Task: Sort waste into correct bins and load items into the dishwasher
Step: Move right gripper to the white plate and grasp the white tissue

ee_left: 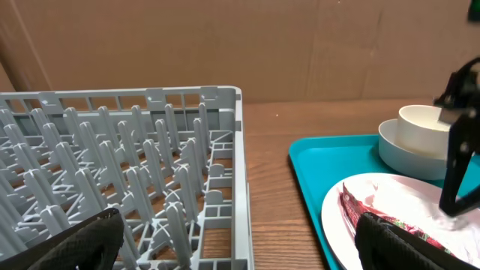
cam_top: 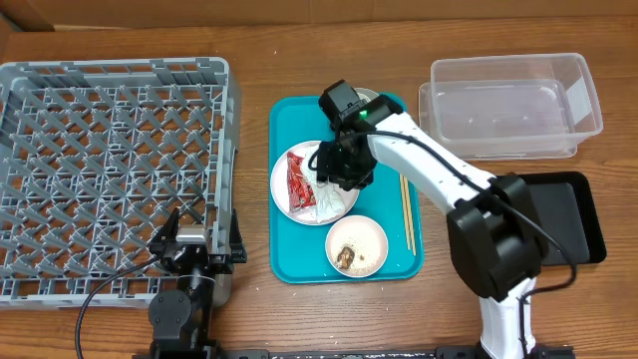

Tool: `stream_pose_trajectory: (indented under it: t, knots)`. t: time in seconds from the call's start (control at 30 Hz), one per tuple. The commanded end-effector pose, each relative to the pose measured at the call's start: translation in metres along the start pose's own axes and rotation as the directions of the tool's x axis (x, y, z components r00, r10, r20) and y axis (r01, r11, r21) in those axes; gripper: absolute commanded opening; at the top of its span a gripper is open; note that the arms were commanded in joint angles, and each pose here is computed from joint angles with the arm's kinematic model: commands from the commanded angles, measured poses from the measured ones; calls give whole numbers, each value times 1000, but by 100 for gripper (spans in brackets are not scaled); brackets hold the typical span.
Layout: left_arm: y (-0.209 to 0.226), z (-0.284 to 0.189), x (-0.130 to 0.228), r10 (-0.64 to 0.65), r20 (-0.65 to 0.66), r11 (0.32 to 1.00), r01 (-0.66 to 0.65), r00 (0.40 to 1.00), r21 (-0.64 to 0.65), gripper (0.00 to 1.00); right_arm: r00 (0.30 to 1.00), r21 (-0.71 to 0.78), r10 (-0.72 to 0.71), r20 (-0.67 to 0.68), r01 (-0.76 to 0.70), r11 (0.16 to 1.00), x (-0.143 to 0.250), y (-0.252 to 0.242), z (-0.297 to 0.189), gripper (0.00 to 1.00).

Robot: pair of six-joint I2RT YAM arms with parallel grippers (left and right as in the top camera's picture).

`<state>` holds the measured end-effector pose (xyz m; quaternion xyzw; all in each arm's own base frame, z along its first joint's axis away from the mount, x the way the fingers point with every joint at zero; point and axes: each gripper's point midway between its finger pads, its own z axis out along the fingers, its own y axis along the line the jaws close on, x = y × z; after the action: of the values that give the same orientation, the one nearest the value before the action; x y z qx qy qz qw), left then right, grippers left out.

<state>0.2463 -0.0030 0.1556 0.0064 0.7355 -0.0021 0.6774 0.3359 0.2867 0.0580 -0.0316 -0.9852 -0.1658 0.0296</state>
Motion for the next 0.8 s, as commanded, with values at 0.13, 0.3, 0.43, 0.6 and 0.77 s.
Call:
stream_pose_trajectory:
  t: [0.13, 0.3, 0.43, 0.6, 0.77]
  knots:
    - [0, 0, 0, -9, 4, 1000, 9, 1000, 0, 100, 1000, 14, 21, 2, -21, 1000, -2, 0, 6, 42]
    - [0, 0, 0, -9, 4, 1000, 9, 1000, 0, 100, 999, 22, -34, 6, 33, 999, 9, 15, 18, 34]
    - [0, 0, 0, -9, 4, 1000, 9, 1000, 0, 100, 998, 20, -53, 15, 52, 998, 11, 21, 20, 4]
    - [0, 0, 0, -9, 4, 1000, 9, 1000, 0, 100, 999, 42, -29, 13, 28, 999, 8, 14, 8, 4]
    - [0, 0, 0, -9, 4, 1000, 9, 1000, 0, 100, 997, 95, -29, 67, 23, 995, -6, 4, -31, 4]
